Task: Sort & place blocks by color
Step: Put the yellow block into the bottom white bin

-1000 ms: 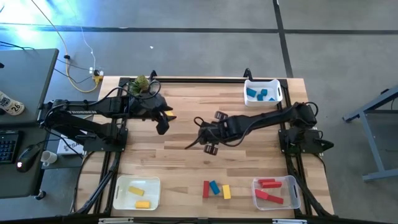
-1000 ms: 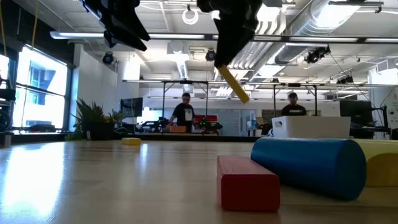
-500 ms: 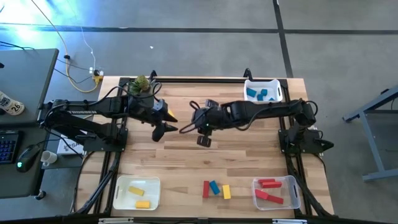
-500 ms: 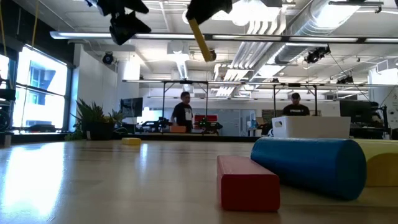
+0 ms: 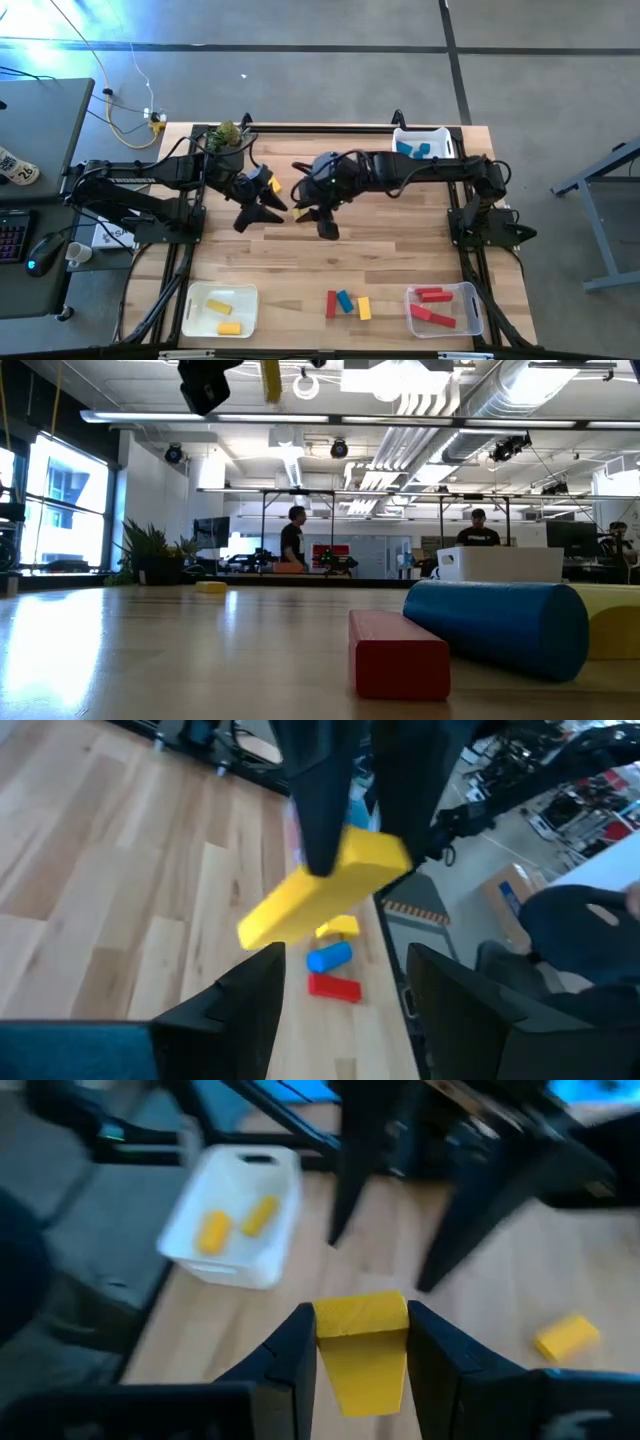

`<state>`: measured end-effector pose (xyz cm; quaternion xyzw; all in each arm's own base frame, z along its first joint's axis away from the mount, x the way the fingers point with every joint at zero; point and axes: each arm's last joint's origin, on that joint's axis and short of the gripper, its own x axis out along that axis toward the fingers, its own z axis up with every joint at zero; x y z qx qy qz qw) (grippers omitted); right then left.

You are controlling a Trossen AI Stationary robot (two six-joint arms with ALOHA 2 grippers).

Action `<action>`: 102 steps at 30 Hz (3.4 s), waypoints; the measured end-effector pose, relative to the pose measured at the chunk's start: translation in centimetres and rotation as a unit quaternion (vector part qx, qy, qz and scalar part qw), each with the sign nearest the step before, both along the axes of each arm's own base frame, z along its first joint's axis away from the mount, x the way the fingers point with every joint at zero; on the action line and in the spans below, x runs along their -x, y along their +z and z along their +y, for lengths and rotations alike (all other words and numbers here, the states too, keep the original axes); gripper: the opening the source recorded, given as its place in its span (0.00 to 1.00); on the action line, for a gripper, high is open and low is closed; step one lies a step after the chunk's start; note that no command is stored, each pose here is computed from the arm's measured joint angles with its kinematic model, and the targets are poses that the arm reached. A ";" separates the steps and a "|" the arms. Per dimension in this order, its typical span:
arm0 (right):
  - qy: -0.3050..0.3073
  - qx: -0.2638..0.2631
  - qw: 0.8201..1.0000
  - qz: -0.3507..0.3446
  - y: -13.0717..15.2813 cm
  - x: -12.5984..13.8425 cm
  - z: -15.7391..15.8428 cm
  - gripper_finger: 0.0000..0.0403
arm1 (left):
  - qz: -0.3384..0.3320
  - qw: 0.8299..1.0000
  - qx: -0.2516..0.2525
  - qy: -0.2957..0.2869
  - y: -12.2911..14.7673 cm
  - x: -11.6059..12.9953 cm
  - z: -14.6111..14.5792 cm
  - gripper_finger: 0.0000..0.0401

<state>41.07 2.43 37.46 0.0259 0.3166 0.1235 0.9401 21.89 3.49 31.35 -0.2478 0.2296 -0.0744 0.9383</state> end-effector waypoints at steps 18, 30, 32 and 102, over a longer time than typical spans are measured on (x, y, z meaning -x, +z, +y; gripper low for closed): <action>0.159 -0.095 0.975 -0.121 2.1 -0.7 -2.6 0.23 | -0.059 0.997 0.008 -0.046 1.0 -0.3 -0.2 0.49; 0.159 -0.075 0.971 -0.160 2.7 -0.9 -3.4 0.23 | -0.115 0.991 0.008 -0.072 2.1 -0.6 -0.3 0.49; 0.158 -0.072 0.970 -0.170 2.8 -1.0 -3.6 0.23 | -0.118 0.990 0.013 -0.070 2.2 -0.6 -0.3 0.49; -0.103 0.063 0.987 -0.106 1.5 -0.9 -7.6 0.47 | 0.391 0.911 0.085 -0.097 -3.7 6.6 -11.4 0.10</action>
